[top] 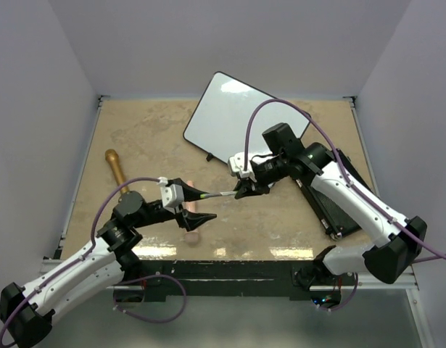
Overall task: Write a sentence on the whiteboard
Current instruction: Pass from the right arm to the left
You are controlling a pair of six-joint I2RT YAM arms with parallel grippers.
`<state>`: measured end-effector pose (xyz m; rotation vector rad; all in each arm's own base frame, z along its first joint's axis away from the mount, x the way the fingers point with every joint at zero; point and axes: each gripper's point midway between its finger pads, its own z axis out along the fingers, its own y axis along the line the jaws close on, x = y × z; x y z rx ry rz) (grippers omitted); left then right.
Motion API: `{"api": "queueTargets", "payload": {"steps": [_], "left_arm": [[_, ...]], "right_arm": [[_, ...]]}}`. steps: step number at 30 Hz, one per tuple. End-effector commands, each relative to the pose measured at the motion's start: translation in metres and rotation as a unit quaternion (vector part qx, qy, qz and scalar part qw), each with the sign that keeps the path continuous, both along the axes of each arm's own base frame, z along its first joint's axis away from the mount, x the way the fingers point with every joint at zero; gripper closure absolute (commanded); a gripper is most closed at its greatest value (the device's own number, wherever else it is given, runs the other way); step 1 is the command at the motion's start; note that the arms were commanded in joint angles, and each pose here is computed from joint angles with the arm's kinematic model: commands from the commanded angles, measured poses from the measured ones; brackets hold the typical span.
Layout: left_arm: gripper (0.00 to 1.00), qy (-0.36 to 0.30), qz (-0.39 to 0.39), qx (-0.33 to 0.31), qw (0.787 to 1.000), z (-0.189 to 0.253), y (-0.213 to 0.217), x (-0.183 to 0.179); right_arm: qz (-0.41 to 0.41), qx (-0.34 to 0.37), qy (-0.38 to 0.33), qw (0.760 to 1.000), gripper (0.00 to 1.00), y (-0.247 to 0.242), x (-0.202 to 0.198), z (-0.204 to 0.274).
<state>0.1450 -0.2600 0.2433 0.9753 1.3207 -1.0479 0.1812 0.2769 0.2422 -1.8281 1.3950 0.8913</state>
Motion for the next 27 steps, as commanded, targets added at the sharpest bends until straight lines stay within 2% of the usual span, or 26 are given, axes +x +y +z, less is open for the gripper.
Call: {"api": "queueTargets", "payload": {"steps": [1, 12, 27], "left_arm": [[0.36, -0.053, -0.004, -0.096, 0.994, 0.041, 0.002, -0.006], [0.41, -0.061, 0.01, -0.125, 0.99, 0.055, 0.001, 0.001], [0.51, -0.055, 0.025, -0.1, 0.993, 0.052, -0.008, 0.01]], "right_arm": [[0.039, 0.052, 0.006, 0.998, 1.0, 0.009, -0.017, 0.026], [0.049, 0.058, 0.028, 0.997, 1.0, 0.015, -0.018, 0.018], [0.013, 0.041, 0.046, 0.998, 1.0, 0.023, -0.004, 0.005]]}}
